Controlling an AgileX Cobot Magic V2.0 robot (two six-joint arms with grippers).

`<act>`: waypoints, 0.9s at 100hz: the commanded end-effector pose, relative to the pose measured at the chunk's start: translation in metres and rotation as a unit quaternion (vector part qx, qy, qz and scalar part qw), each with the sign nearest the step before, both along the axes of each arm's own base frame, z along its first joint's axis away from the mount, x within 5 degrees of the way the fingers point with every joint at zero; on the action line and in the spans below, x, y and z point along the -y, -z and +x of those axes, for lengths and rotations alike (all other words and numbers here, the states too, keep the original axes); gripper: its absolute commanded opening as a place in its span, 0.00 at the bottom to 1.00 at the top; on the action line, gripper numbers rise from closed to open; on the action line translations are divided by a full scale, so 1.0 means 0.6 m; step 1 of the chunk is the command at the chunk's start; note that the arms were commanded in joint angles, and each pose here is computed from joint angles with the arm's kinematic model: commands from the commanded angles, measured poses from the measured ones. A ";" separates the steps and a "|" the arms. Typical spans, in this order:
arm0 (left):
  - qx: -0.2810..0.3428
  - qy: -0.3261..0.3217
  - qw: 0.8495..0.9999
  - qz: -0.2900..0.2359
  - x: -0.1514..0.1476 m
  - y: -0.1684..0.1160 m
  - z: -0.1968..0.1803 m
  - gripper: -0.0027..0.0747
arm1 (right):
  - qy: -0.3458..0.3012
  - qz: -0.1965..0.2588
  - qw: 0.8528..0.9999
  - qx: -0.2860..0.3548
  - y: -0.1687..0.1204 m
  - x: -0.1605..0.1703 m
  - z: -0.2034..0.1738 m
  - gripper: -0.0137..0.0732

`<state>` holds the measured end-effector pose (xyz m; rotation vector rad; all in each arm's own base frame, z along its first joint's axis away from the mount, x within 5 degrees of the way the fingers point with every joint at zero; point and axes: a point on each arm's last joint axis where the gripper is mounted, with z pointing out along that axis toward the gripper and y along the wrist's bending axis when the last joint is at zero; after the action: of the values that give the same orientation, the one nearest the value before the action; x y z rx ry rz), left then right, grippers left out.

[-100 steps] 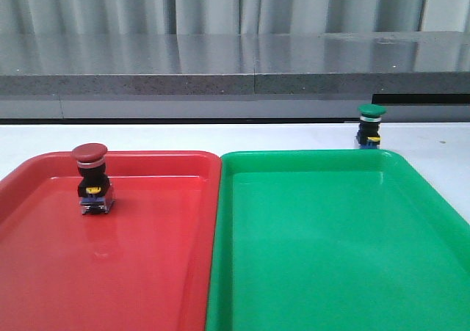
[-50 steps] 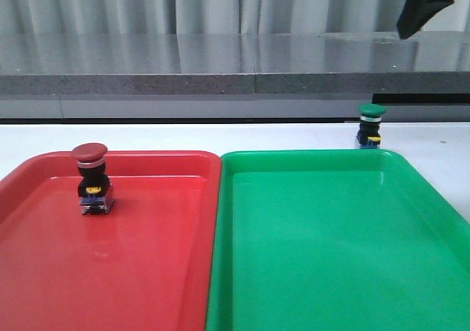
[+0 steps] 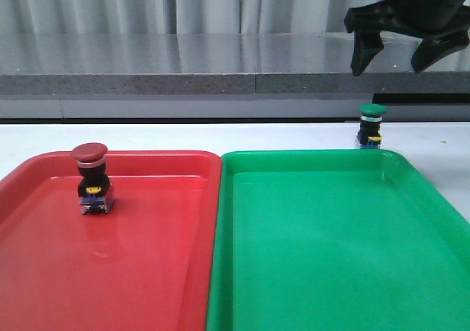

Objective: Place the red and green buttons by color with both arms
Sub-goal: 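Move the right gripper down over the green button and grasp it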

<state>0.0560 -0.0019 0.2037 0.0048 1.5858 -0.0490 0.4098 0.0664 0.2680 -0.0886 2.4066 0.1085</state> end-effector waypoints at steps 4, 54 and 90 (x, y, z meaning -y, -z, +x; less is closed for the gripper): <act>0.045 0.005 0.999 -0.010 0.001 -0.001 -0.003 0.01 | -0.007 -0.002 0.998 0.055 -0.043 -0.004 0.019 0.89; 0.045 0.005 0.999 -0.010 0.001 -0.001 -0.003 0.01 | 0.005 -0.004 0.999 0.043 0.006 0.007 0.063 0.89; 0.045 0.005 0.999 -0.010 0.001 -0.001 -0.003 0.01 | 0.004 -0.006 1.000 0.028 0.048 0.004 0.080 0.89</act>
<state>0.0560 -0.0019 0.2037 0.0048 1.5858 -0.0490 0.4536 0.0660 0.1981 -0.0792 2.5091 0.0837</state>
